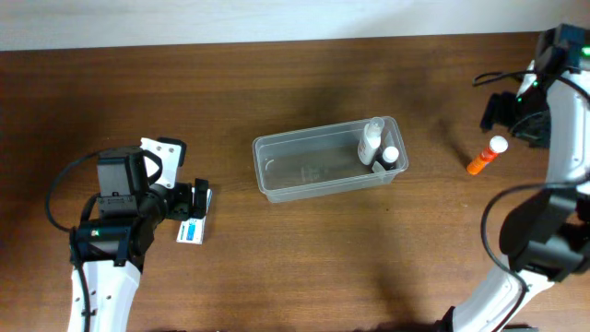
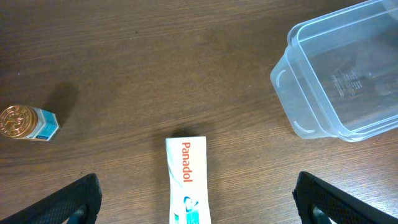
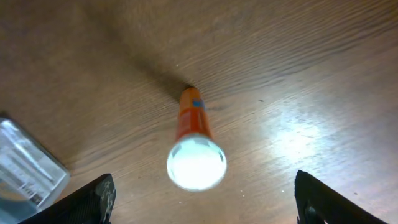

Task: Pack container
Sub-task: 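Grasp the orange tube with the right gripper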

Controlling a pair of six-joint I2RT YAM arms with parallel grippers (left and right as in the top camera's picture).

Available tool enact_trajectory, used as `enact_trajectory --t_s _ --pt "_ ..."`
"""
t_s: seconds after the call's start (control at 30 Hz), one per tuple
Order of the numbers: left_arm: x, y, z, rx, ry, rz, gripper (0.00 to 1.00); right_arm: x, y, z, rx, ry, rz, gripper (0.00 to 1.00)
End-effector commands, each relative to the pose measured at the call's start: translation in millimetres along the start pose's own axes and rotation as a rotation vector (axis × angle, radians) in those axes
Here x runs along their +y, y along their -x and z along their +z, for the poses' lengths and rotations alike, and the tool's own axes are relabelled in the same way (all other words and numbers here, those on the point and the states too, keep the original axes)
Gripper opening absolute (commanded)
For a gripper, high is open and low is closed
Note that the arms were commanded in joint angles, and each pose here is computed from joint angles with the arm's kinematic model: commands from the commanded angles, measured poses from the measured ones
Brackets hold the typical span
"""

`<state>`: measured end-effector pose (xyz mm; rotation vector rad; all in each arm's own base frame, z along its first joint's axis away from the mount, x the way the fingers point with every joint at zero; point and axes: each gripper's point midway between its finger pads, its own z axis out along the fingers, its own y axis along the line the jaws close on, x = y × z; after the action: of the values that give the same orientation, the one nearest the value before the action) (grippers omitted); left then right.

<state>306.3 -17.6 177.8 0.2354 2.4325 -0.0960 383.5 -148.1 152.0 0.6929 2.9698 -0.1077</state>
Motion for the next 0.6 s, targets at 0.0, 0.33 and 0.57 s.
enact_trajectory --t_s 0.0,0.33,0.57 --pt "-1.2 8.0 -3.7 -0.020 -0.008 0.012 0.99 4.3 -5.0 26.9 0.079 0.002 -0.018 0.83" --pt "-1.2 8.0 -3.7 -0.020 -0.008 0.012 0.99 7.4 -12.8 55.9 0.174 0.007 -0.021 0.54" --pt "-1.2 8.0 -3.7 -0.020 -0.008 0.012 1.00 7.5 -12.6 55.9 0.173 0.007 -0.021 0.38"
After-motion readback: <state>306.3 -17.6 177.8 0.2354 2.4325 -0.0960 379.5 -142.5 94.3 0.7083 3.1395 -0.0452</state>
